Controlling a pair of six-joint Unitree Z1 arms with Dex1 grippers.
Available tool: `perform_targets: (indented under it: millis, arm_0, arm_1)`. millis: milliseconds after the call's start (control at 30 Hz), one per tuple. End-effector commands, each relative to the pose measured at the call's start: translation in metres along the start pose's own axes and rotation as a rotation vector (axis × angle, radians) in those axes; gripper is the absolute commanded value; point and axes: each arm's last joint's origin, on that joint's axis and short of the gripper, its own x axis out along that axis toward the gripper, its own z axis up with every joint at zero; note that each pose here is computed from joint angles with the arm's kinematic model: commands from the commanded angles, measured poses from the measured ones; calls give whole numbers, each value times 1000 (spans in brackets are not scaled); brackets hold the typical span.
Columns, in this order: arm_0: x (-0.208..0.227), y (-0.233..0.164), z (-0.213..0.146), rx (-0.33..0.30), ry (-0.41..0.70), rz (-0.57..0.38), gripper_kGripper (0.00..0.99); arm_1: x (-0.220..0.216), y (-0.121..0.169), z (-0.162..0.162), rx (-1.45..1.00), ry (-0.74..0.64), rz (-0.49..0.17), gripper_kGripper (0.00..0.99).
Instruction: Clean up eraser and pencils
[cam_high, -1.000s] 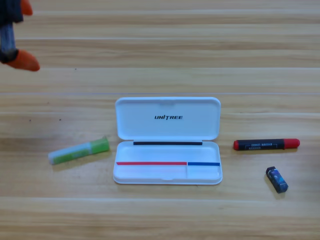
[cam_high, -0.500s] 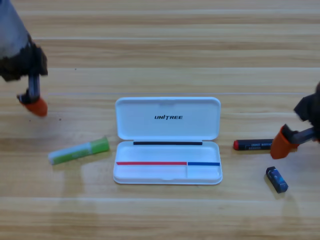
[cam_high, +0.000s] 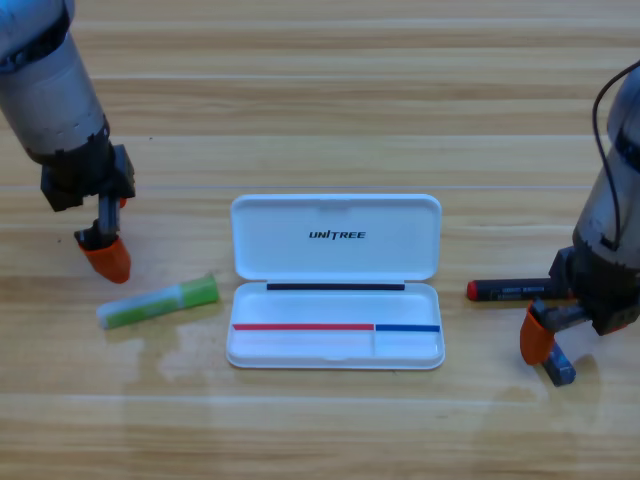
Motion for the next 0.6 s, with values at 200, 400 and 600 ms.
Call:
perform_targets:
  millis: [200, 400, 600]
  arm_0:
    - [39, -3, 30, -25, 24, -60, 988]
    - [57, -11, 37, -24, 39, -79, 986]
    - [65, -14, 37, -24, 42, -85, 979]
  arm_1:
    - [40, 13, 10, -25, 96, -3, 726]
    - [44, 14, 11, -78, 94, 5, 52]
    - [41, 13, 7, -137, 110, 20, 0]
